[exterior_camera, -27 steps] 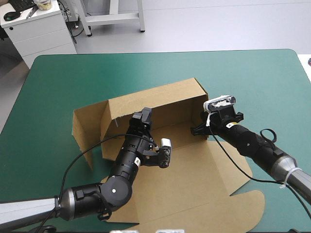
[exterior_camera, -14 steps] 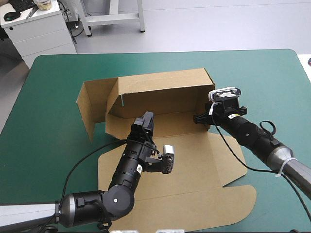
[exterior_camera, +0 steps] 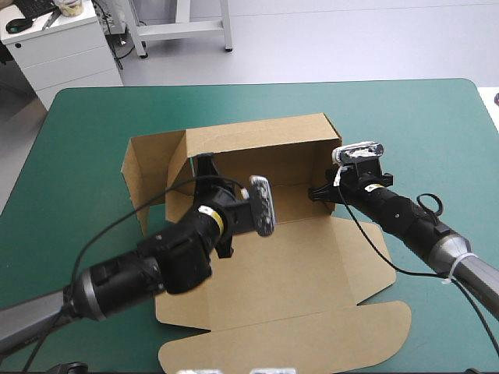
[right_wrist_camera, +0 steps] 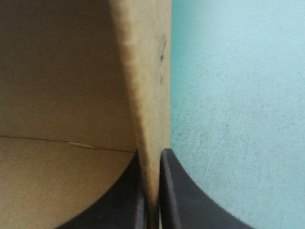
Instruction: Fold the box
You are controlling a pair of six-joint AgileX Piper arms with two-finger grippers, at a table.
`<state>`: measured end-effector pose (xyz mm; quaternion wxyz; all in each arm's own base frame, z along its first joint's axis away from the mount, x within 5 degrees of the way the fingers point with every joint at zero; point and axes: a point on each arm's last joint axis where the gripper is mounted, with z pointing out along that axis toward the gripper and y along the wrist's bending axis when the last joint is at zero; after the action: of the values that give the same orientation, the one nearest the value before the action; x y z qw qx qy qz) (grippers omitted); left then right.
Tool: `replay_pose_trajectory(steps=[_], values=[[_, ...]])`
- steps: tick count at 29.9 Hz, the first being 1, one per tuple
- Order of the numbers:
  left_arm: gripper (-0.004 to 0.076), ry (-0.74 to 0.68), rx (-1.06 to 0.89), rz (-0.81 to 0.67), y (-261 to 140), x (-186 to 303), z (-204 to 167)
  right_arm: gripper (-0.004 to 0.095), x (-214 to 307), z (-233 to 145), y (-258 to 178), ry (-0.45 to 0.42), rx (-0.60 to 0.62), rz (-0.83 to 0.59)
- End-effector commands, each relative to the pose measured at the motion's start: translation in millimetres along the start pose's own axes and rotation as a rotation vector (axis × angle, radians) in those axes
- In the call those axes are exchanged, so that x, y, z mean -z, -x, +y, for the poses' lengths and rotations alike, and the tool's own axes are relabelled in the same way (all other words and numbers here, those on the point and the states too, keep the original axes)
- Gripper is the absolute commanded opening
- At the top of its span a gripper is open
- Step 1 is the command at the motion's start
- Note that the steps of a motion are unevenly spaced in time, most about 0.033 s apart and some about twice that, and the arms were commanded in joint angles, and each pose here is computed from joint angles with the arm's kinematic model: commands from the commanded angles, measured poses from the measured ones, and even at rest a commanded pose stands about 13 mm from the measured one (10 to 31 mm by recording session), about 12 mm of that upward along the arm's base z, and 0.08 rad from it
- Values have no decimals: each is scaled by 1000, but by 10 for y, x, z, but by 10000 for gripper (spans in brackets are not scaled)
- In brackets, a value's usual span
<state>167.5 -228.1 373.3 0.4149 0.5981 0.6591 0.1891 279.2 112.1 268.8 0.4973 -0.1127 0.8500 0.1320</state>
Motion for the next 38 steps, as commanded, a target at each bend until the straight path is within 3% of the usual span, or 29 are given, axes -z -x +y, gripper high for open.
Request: replay_pose_trajectory(steps=[1,8,14,17,26,30,38], values=[[15,7,191,-38,-81,277,563,-14,101,-4,193,-7,-20,-79],[15,76,674,12,-619,476,1381,-14,100,4,184,2,-24,-69],[15,40,1039,21,-1202,394,1640,-14,100,8,180,7,-24,-64],[15,-27,1157,28,-1539,324,1658,-14,100,8,180,6,-21,-64],[15,-2,1777,-5,-2764,127,1424,-14,100,8,180,6,-20,-64],[15,1,1916,-33,-2996,-22,1196,-14,101,14,186,12,-20,-62],[14,8,1960,-10,-3083,-159,1011,4,202,-88,475,104,-110,22]])
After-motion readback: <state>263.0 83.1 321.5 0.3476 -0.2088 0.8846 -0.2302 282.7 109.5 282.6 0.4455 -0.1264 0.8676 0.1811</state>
